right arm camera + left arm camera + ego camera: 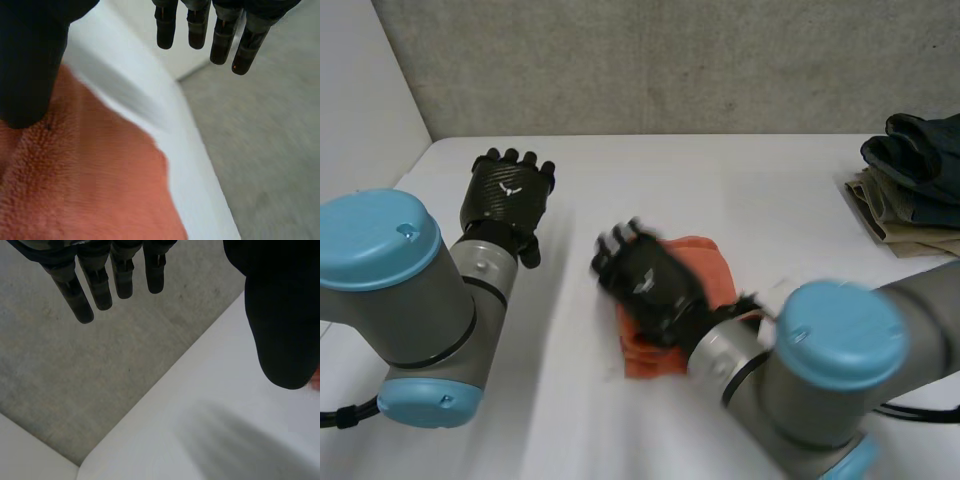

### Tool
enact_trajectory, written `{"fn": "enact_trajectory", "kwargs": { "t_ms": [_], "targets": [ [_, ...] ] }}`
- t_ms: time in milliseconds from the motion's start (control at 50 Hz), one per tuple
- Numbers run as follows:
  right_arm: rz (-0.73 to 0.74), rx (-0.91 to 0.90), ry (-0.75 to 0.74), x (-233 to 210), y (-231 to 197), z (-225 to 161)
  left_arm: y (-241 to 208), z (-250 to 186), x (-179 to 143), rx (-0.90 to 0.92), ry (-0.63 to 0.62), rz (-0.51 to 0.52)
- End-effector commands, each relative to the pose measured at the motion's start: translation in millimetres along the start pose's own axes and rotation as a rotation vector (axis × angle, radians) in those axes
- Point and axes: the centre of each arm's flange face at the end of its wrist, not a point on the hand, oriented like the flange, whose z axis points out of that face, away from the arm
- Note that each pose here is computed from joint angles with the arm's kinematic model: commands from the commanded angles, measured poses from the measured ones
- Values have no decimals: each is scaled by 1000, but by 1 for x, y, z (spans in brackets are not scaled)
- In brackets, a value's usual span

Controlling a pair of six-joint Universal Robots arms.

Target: Fold the laundry.

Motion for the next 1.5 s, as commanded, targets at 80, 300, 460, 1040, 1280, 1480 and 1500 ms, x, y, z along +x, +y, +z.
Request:
{"fn": "enact_trajectory", "kwargs": {
  "t_ms": [80,300,460,1040,1280,1480,1500],
  "targets": [
    [593,-103,237,103,18,-23,-41,-11,33,128,88,-61],
    [707,-388,203,110,65,-12,-34,-16,102,112,245,-147],
    [685,-439,159,100,84,2,2,-16,119,-47,276,-68],
    [362,-411,124,80,50,0,-29,-24,85,1,321,16],
    [356,-265,31,20,43,-42,-80,-38,44,255,556,-47],
    [351,-291,-17,-9,70,-37,-80,-41,44,236,618,-73],
    [348,-281,-11,-8,70,-34,-79,-42,44,235,620,-73]
  ]
}}
